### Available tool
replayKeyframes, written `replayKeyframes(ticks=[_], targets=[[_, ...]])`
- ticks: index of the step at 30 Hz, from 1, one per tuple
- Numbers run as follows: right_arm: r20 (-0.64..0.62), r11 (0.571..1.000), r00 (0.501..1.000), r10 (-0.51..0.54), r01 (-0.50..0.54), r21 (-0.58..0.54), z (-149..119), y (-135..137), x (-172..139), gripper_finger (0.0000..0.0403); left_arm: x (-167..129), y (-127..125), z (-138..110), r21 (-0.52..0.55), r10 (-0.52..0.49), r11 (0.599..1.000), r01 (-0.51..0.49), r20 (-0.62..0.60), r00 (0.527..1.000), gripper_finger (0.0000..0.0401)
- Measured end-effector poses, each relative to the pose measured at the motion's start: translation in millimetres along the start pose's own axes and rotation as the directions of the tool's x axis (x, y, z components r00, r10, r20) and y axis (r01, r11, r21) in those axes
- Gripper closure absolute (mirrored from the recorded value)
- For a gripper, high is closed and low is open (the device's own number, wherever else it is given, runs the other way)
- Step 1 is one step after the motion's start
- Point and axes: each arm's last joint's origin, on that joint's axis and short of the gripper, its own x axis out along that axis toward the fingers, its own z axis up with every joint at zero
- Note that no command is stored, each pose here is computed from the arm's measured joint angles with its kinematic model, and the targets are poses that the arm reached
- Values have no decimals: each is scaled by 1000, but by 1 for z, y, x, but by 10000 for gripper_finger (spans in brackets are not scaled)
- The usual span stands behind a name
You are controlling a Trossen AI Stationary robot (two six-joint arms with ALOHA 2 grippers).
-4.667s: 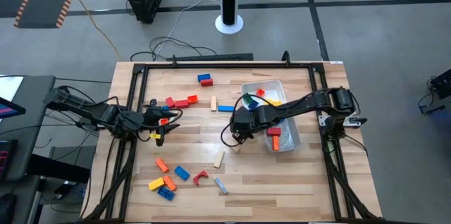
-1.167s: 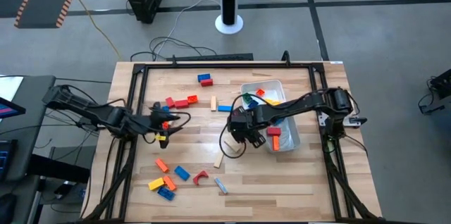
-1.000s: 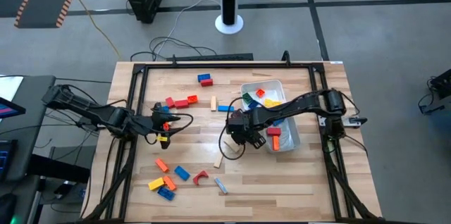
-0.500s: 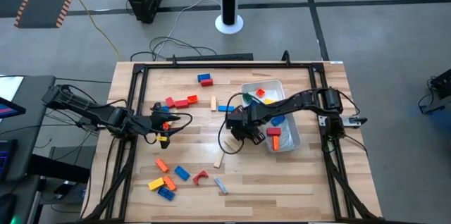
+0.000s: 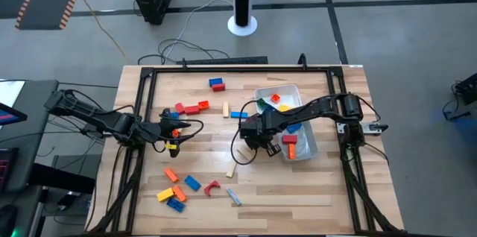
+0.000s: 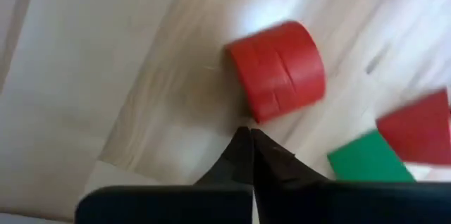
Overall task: Sort blocks by size
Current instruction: Put the small red wooden block into the white bin
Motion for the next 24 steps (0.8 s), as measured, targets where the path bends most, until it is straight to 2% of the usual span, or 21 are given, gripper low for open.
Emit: replayKeyframes(ticks=[7, 11, 14, 17, 24], targets=[[-10, 994, 1000, -3, 4, 106, 7, -5, -20, 255, 0, 0, 0, 0, 0, 1000, 0, 1, 1000, 193], [73, 996, 996, -44, 37, 86, 20, -3, -27, 174, 0, 0, 0, 0, 0, 1000, 0, 2, 1000, 193], [118, 998, 991, -64, 61, 32, 27, -1, -25, 129, 0, 0, 0, 0, 0, 1000, 0, 2, 1000, 193], [89, 998, 995, -45, 48, -30, 25, 2, -15, 112, 0, 0, 0, -2, -2, 1000, 2, 1, 1000, 193], [67, 999, 997, -32, 34, -41, 17, -3, 0, 121, 0, 0, 0, -5, -14, 1000, 14, -5, 1000, 193]])
